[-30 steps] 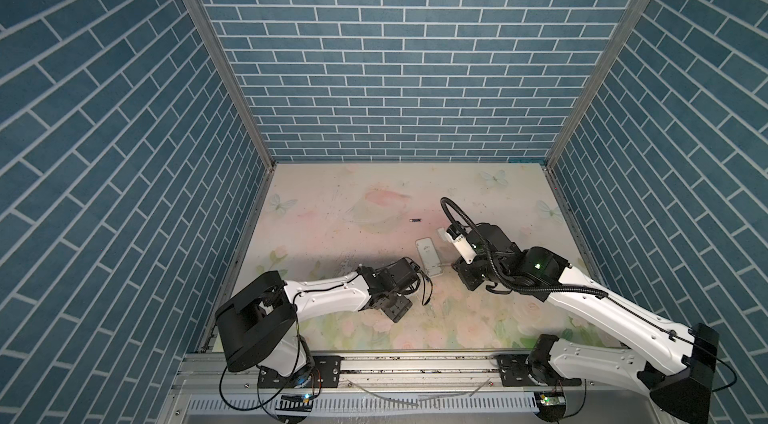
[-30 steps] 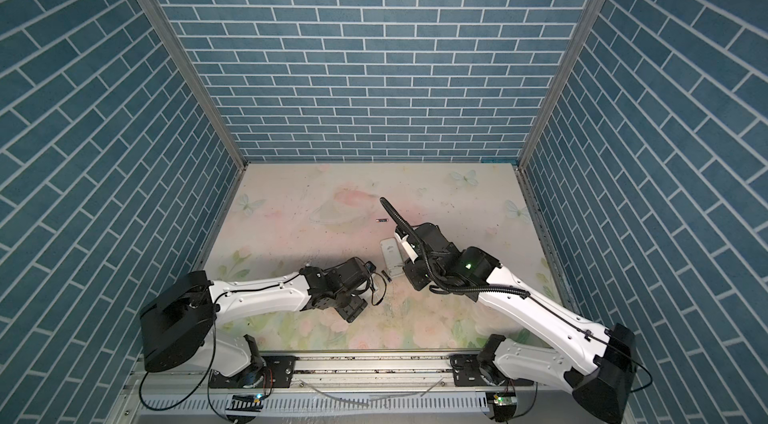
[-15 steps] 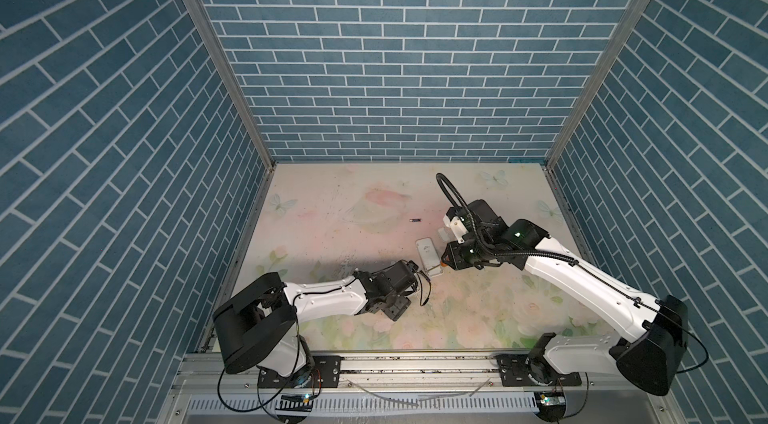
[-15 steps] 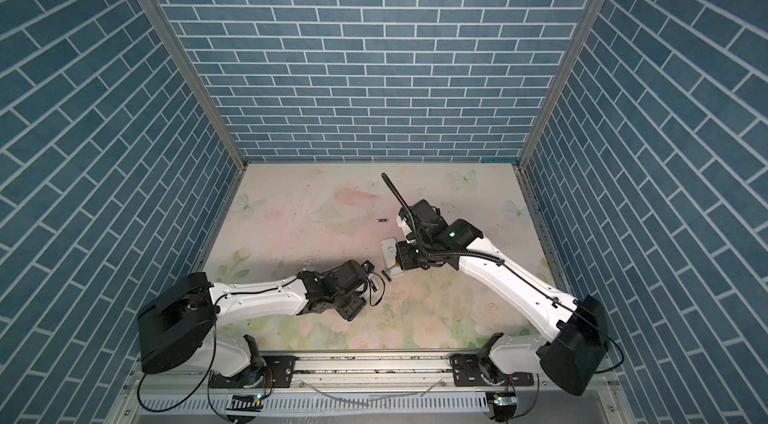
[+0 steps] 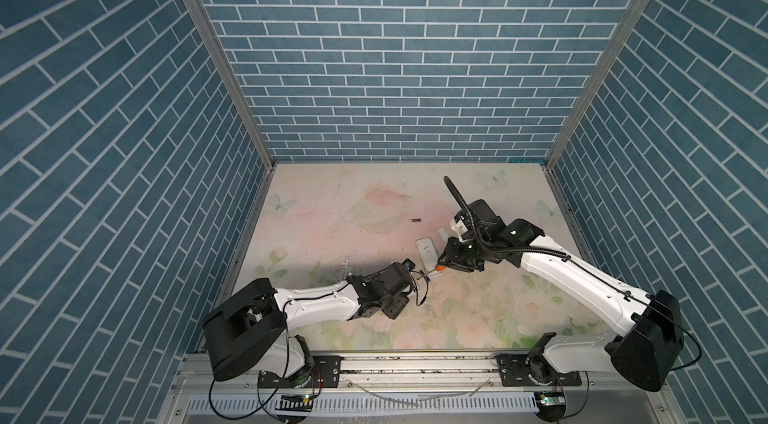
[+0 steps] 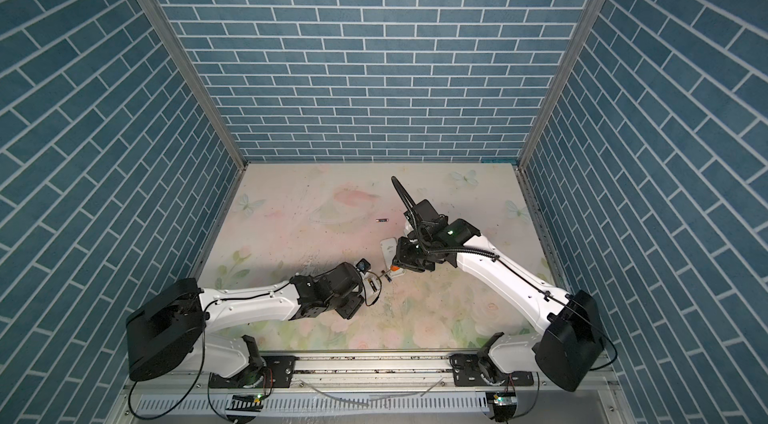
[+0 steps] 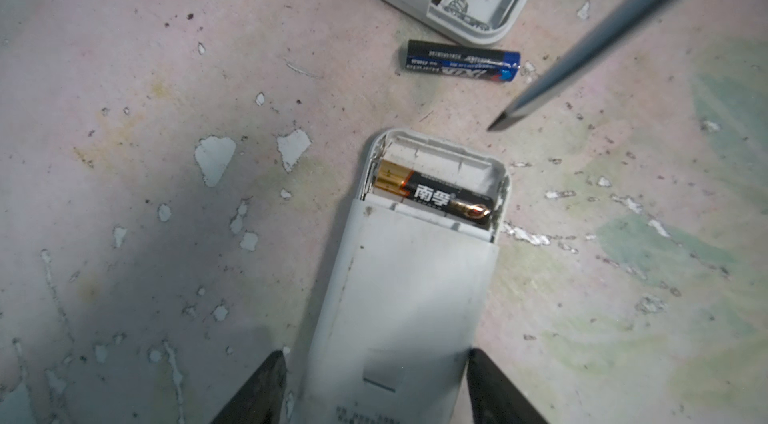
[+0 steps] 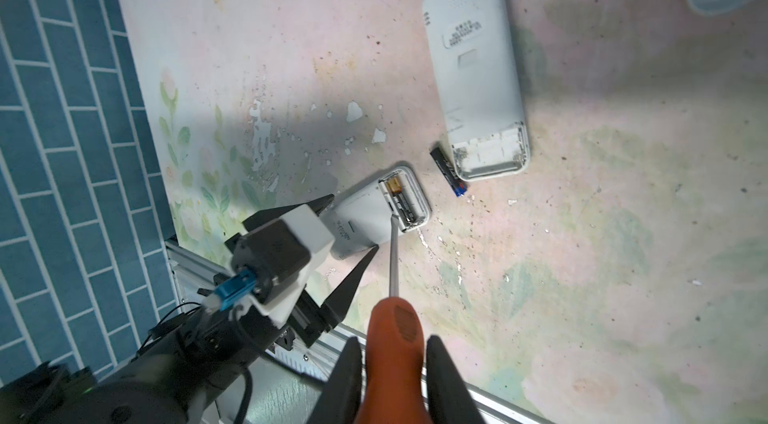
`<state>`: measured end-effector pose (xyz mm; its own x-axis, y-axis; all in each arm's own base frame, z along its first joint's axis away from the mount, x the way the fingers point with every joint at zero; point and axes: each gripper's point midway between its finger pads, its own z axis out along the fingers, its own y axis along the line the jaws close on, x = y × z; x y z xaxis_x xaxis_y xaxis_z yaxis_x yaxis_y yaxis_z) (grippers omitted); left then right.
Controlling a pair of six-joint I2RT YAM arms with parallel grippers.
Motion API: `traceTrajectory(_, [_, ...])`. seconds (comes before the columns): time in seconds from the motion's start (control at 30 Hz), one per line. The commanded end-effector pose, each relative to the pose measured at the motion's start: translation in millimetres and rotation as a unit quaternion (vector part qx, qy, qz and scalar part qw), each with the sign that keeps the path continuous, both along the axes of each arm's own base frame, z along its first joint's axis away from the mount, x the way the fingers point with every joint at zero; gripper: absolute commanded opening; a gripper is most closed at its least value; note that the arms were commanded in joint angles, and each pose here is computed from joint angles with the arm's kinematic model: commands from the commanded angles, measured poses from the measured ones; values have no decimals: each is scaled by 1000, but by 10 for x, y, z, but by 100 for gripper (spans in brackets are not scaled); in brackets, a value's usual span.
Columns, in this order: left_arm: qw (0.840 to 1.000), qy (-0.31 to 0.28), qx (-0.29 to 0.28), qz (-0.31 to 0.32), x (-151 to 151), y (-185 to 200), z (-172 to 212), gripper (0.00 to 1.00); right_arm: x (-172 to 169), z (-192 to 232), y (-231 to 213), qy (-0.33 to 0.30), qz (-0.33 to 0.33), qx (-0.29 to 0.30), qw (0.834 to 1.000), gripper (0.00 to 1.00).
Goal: Unload the batteries from the remote control
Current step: 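Swing the right-held screwdriver over and insert its tip beside the gold battery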
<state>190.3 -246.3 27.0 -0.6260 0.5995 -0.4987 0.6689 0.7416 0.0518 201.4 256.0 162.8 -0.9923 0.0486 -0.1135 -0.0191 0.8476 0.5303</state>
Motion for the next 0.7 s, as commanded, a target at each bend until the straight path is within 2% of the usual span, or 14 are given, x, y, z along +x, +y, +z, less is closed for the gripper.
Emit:
traceTrajectory(0.0, [1000,3,5,9,-43,88,-65,70,-53,-171,-56,49,-64,5,997,0])
traceTrajectory(0.1, [1000,6,-1,8,-68,94,-73,70,-43,-250,-116,56,-88,-8,995,0])
traceTrajectory(0.23, [1000,8,-5,8,-80,93,-82,70,31,-191,-101,54,-106,3,993,0])
traceTrajectory(0.67, [1000,10,-13,8,-107,101,-128,66,166,-15,-12,47,-123,23,991,0])
